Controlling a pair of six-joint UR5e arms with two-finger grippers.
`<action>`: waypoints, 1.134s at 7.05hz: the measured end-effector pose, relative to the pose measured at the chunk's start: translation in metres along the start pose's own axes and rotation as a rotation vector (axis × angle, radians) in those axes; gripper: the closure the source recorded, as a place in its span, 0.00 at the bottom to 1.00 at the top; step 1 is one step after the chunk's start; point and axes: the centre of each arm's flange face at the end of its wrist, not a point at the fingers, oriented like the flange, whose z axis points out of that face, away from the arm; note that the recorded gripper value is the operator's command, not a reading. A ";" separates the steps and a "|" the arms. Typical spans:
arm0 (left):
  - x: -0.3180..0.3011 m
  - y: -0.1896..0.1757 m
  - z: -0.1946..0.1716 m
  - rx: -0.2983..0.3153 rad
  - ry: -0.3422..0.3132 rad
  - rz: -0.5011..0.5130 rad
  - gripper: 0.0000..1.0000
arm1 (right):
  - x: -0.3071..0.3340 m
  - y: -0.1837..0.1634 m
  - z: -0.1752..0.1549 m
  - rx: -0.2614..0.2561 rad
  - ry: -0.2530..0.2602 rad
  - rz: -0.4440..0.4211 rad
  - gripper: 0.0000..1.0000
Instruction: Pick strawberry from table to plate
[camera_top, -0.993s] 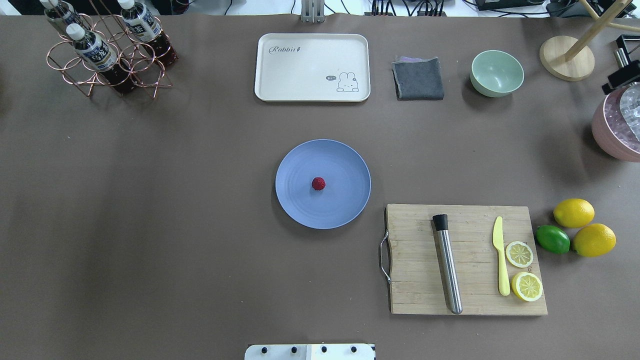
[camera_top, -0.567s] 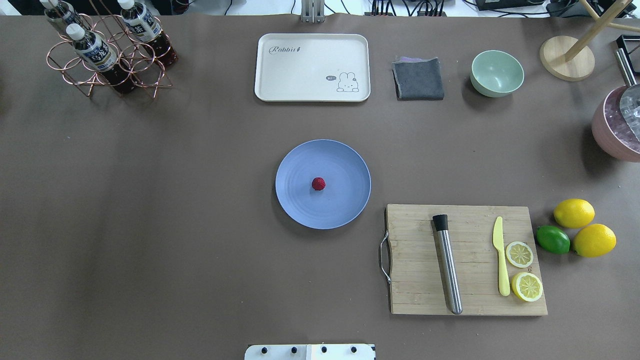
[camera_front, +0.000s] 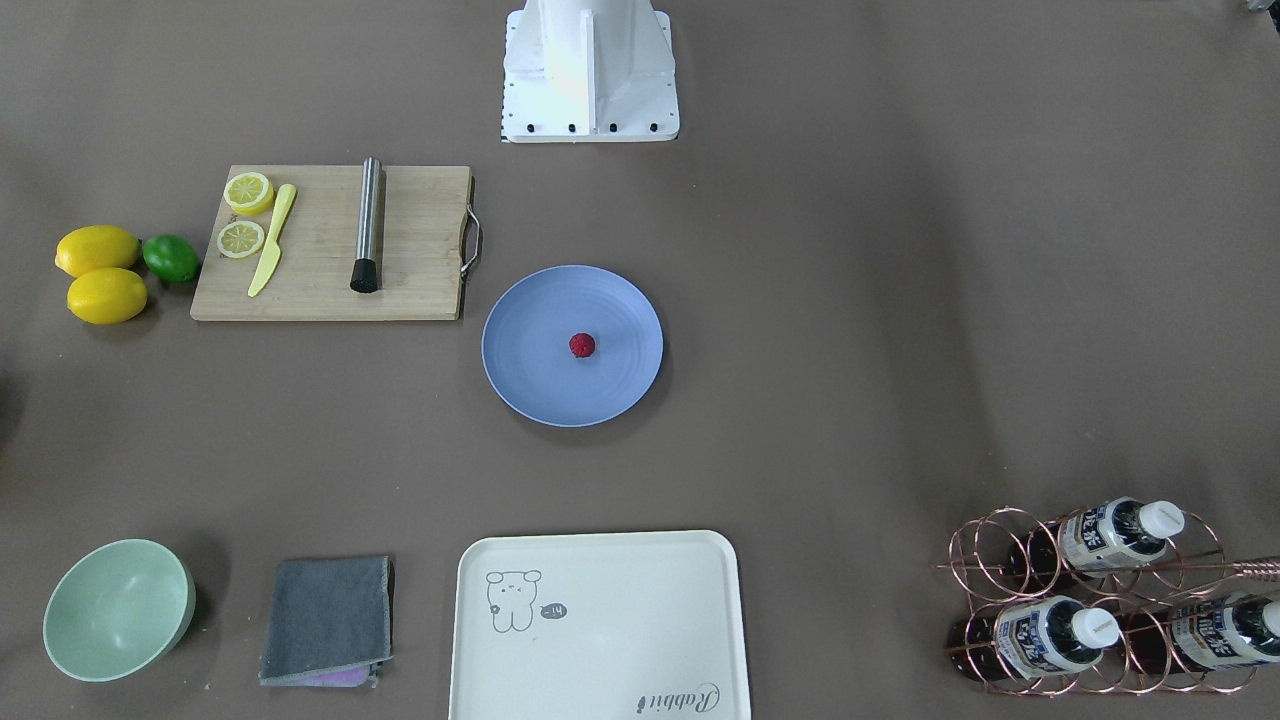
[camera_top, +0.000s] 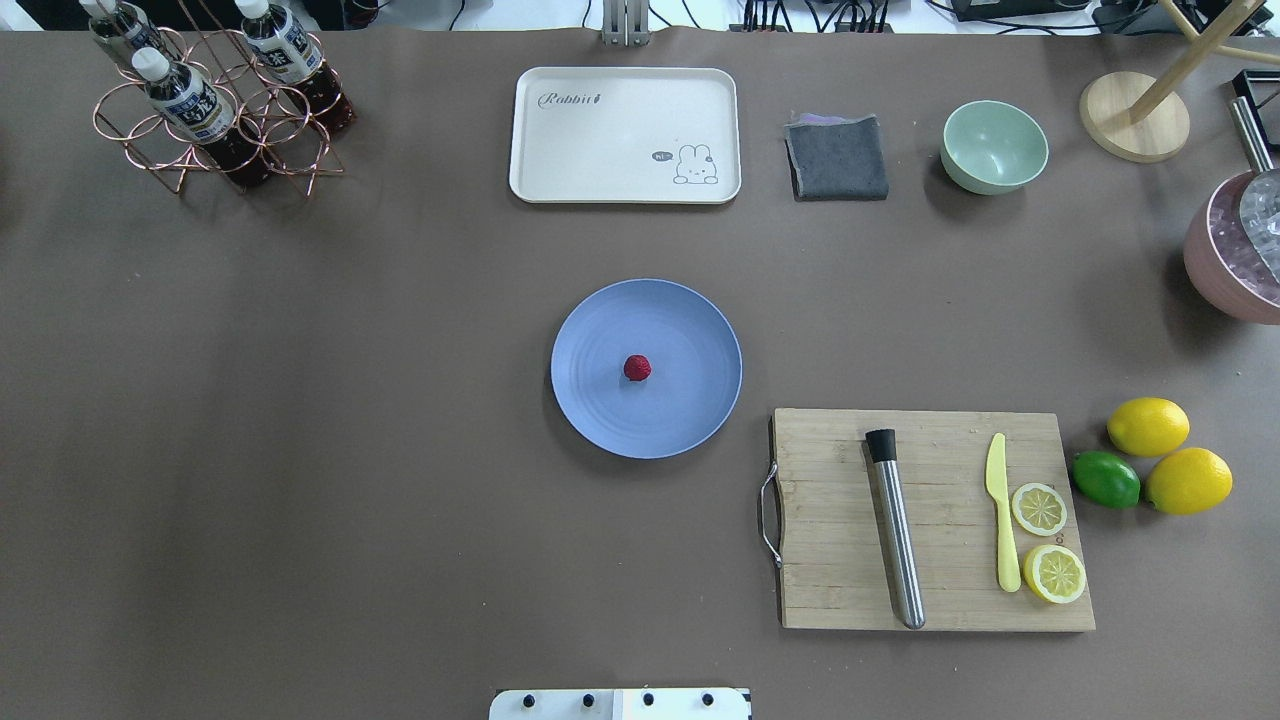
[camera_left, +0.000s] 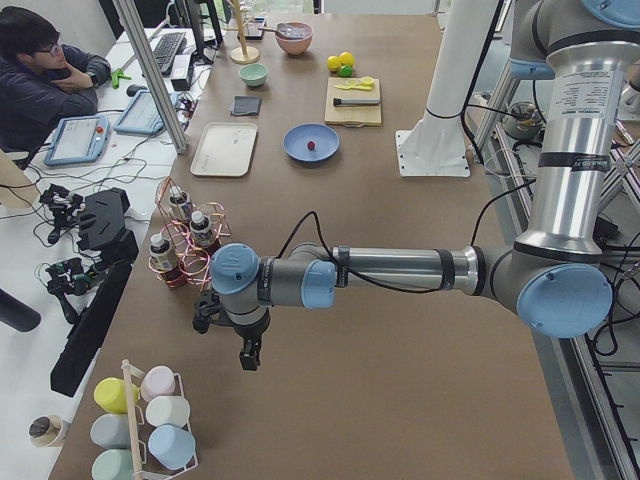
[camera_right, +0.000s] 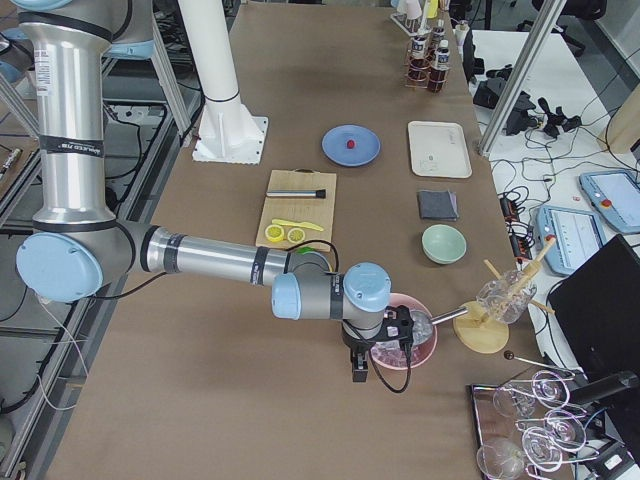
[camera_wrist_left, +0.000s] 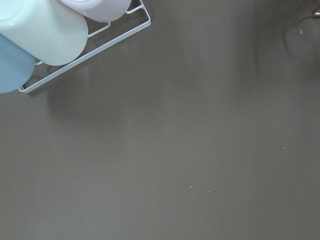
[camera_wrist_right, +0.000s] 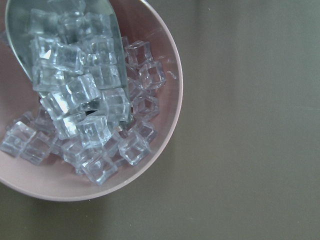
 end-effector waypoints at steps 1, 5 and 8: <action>-0.001 0.001 0.000 -0.001 0.000 -0.002 0.02 | -0.005 -0.013 -0.007 -0.040 -0.001 0.043 0.00; -0.001 0.001 0.001 -0.002 -0.002 -0.006 0.02 | -0.010 -0.021 -0.014 -0.065 0.001 0.069 0.00; -0.004 0.002 0.003 -0.006 -0.003 -0.013 0.02 | -0.014 -0.024 -0.018 -0.058 0.001 0.064 0.00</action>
